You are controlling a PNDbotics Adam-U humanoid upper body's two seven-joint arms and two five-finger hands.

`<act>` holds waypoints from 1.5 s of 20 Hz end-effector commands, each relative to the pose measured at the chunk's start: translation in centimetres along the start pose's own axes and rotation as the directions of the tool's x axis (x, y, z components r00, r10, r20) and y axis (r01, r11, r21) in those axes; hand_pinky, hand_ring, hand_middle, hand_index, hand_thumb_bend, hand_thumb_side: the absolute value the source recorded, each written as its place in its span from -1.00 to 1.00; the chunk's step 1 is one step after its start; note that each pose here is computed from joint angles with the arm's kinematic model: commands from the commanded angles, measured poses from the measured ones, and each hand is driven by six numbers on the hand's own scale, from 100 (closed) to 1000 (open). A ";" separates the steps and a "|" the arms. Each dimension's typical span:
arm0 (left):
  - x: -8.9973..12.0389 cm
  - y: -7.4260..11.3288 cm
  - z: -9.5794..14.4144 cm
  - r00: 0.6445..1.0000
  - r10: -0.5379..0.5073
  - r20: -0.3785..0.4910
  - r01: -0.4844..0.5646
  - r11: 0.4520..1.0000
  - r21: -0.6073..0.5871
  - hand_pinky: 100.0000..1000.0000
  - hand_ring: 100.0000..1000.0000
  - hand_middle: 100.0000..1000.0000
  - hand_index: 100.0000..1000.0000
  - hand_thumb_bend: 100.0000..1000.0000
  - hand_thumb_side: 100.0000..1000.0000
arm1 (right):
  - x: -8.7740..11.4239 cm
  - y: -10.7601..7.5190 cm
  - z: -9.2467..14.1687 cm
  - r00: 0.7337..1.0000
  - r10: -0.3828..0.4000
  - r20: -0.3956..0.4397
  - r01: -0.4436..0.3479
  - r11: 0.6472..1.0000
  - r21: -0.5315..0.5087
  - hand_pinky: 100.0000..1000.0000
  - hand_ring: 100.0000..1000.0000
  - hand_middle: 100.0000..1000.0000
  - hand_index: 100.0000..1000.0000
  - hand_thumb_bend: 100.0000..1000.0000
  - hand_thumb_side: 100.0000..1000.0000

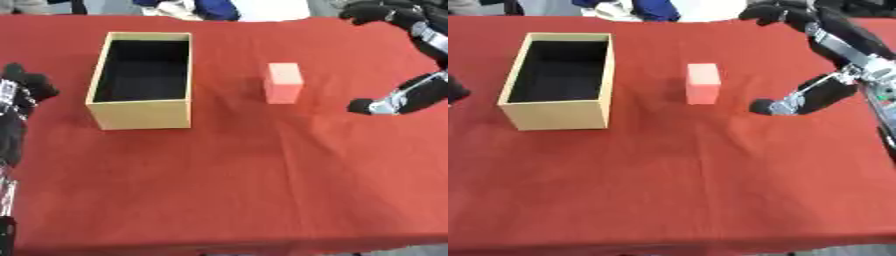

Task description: Pick up objects on the table and place them in the box.

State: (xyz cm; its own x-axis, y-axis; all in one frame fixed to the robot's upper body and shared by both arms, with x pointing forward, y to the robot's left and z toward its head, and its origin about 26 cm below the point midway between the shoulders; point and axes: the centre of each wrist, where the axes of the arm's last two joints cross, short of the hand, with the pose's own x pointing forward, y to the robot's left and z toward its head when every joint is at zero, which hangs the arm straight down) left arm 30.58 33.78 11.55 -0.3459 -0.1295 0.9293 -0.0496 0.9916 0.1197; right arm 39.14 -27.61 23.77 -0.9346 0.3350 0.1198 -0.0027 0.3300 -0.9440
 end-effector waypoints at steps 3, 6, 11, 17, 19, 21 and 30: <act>0.8 0.4 -0.3 1.000 -0.021 0.022 0.021 1.000 -0.019 0.67 0.22 0.01 0.22 -0.62 0.45 | -1.5 -1.8 -1.3 0.998 0.056 0.018 -0.057 0.994 0.096 0.66 0.92 0.76 0.94 0.06 -0.43; 0.8 0.3 -0.3 1.000 -0.020 0.021 0.021 1.000 -0.023 0.67 0.22 0.01 0.22 -0.62 0.45 | -2.7 -1.4 -2.2 0.998 0.052 0.019 -0.054 0.989 0.138 0.66 0.92 0.76 0.94 0.03 -0.38; 0.7 0.3 -0.2 1.000 -0.020 0.018 0.020 0.999 -0.028 0.67 0.22 0.01 0.22 -0.63 0.45 | -4.3 0.0 -3.7 0.999 0.042 0.008 -0.043 0.980 0.192 0.67 0.93 0.77 0.94 -0.05 -0.26; 0.5 0.2 -0.1 1.000 -0.018 0.014 0.019 0.999 -0.031 0.67 0.22 0.01 0.22 -0.63 0.45 | -6.0 2.0 -4.7 0.999 0.026 -0.034 -0.018 0.972 0.235 0.67 0.93 0.76 0.94 -0.16 -0.17; 0.5 0.2 -0.1 1.000 -0.018 0.013 0.018 0.999 -0.032 0.68 0.22 0.01 0.22 -0.63 0.45 | -6.5 2.6 -4.9 0.998 0.020 -0.052 -0.007 0.971 0.239 0.67 0.93 0.76 0.94 -0.20 -0.17; 0.4 0.2 0.0 1.000 -0.017 0.011 0.017 0.999 -0.033 0.68 0.23 0.01 0.22 -0.63 0.46 | -6.9 3.2 -5.0 0.997 0.014 -0.070 0.003 0.972 0.237 0.67 0.93 0.76 0.94 -0.22 -0.17; 0.3 0.0 0.0 1.000 -0.011 0.010 0.012 0.999 -0.037 0.68 0.23 0.01 0.22 -0.63 0.46 | -8.5 6.1 -4.4 0.984 -0.016 -0.175 0.057 0.971 0.232 0.68 0.94 0.74 0.94 -0.40 -0.09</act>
State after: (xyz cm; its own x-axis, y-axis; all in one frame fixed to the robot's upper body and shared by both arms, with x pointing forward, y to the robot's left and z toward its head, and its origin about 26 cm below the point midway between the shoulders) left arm 30.47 33.57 11.20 -0.3384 -0.1275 0.9323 -0.0233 0.9916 0.1271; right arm 48.27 -24.25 17.05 -0.8403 0.4892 0.2335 -0.1691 0.1727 -0.9704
